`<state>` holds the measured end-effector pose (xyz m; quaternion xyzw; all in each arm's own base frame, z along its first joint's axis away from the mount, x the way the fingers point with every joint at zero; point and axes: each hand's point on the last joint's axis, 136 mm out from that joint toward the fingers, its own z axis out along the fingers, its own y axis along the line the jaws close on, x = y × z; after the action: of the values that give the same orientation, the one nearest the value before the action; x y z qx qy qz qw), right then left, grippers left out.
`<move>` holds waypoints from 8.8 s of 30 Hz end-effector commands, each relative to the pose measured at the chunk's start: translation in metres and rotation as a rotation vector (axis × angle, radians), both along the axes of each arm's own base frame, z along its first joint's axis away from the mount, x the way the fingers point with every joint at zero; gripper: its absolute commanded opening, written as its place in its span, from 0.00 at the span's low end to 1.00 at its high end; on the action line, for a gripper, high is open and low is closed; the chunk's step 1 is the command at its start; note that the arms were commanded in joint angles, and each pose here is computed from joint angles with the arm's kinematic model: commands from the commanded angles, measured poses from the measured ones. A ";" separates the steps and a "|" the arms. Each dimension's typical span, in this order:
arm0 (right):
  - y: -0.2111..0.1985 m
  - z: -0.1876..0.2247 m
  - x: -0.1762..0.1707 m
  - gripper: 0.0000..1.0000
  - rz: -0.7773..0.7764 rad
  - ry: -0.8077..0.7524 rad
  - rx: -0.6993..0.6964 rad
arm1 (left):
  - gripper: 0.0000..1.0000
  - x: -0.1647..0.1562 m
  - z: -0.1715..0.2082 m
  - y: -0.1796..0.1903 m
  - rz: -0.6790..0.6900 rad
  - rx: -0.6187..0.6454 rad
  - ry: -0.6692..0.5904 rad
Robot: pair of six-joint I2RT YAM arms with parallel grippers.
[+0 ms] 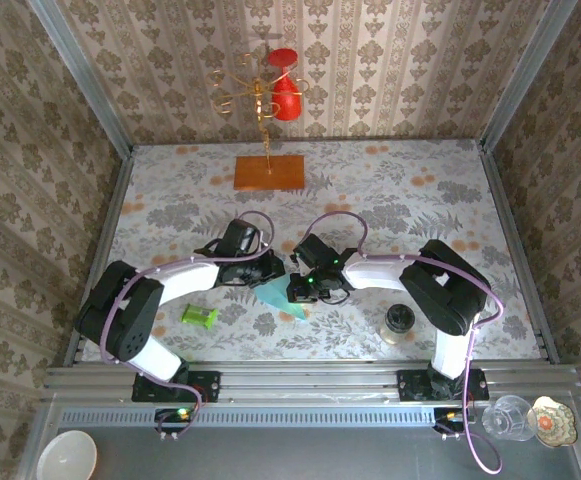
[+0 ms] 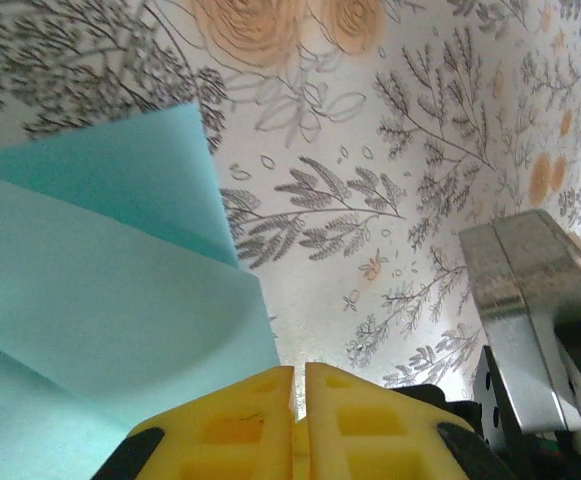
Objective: Fold a paper plane with a square sheet of paper (pick it up from the middle)
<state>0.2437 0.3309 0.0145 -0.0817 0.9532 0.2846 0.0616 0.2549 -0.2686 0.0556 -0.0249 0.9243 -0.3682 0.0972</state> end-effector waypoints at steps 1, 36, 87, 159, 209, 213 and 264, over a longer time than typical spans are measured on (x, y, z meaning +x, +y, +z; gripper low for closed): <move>-0.028 -0.034 -0.017 0.09 -0.022 0.084 -0.146 | 0.13 -0.012 -0.011 0.002 -0.014 0.030 0.023; -0.061 -0.050 -0.027 0.08 -0.025 0.101 -0.295 | 0.13 0.094 -0.010 0.120 0.178 0.095 -0.014; -0.052 -0.012 -0.033 0.11 -0.030 0.092 -0.082 | 0.10 -0.015 -0.071 0.045 0.043 0.285 0.195; 0.012 0.135 0.054 0.06 -0.121 -0.264 0.485 | 0.74 -0.022 0.063 0.069 0.401 -0.180 -0.045; -0.005 0.143 0.046 0.36 -0.186 -0.198 0.547 | 0.03 0.026 0.107 0.067 0.467 -0.311 -0.202; -0.042 0.127 0.052 0.49 -0.257 -0.259 0.384 | 0.02 0.024 0.111 0.075 0.363 -0.132 -0.283; -0.199 0.073 0.043 0.54 -0.740 -0.242 0.087 | 0.08 -0.001 0.014 -0.032 -0.404 0.830 -0.701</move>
<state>0.2872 0.1270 0.0934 0.2454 0.8827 0.2711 0.2952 0.2537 -0.3028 0.0585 0.3415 0.8795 0.0570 0.3265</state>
